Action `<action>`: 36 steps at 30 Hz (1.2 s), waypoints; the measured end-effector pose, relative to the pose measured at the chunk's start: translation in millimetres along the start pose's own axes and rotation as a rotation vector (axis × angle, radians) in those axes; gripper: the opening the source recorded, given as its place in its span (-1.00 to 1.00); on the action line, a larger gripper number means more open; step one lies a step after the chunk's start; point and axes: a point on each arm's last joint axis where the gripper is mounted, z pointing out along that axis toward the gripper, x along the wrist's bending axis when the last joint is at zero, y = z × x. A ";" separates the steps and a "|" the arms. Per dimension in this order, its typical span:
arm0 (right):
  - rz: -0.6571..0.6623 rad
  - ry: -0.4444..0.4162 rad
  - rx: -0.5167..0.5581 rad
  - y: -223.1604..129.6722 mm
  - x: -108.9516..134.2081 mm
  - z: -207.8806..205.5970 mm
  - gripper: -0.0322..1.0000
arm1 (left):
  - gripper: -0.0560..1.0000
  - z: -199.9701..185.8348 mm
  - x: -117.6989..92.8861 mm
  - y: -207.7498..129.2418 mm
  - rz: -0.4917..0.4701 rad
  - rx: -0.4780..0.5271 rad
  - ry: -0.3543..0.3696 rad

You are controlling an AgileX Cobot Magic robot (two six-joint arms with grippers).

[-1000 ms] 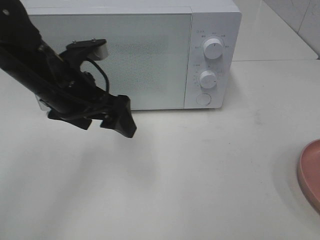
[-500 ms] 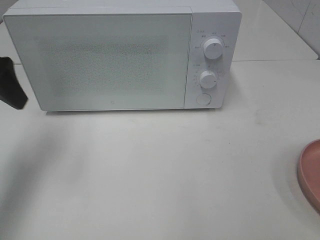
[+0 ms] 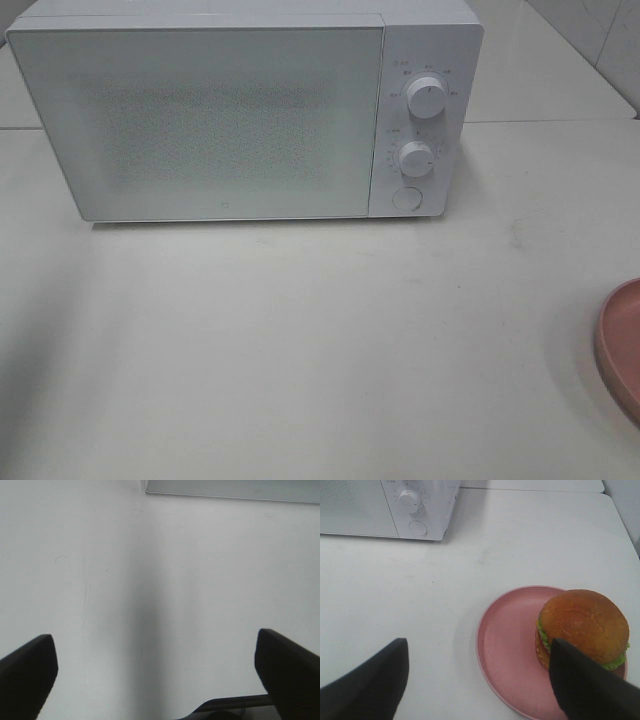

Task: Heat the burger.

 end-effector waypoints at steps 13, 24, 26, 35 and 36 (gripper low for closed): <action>0.000 0.000 0.000 0.0 0.0 0.0 0.52 | 0.99 -15.0 0.9 -77.8 0.038 -0.162 0.053; 0.000 0.000 0.000 0.0 0.0 0.0 0.52 | 0.99 1.4 3.6 -123.1 0.031 -0.157 0.048; 0.000 0.000 0.000 0.0 0.0 0.0 0.52 | 0.99 -0.9 3.2 -124.6 0.033 -0.177 0.049; 0.000 0.000 0.000 0.0 0.0 0.0 0.52 | 0.99 6.7 4.3 -135.3 0.026 -0.093 0.045; 0.000 0.000 0.000 0.0 0.0 0.0 0.52 | 0.99 6.7 4.3 -135.3 0.026 -0.093 0.045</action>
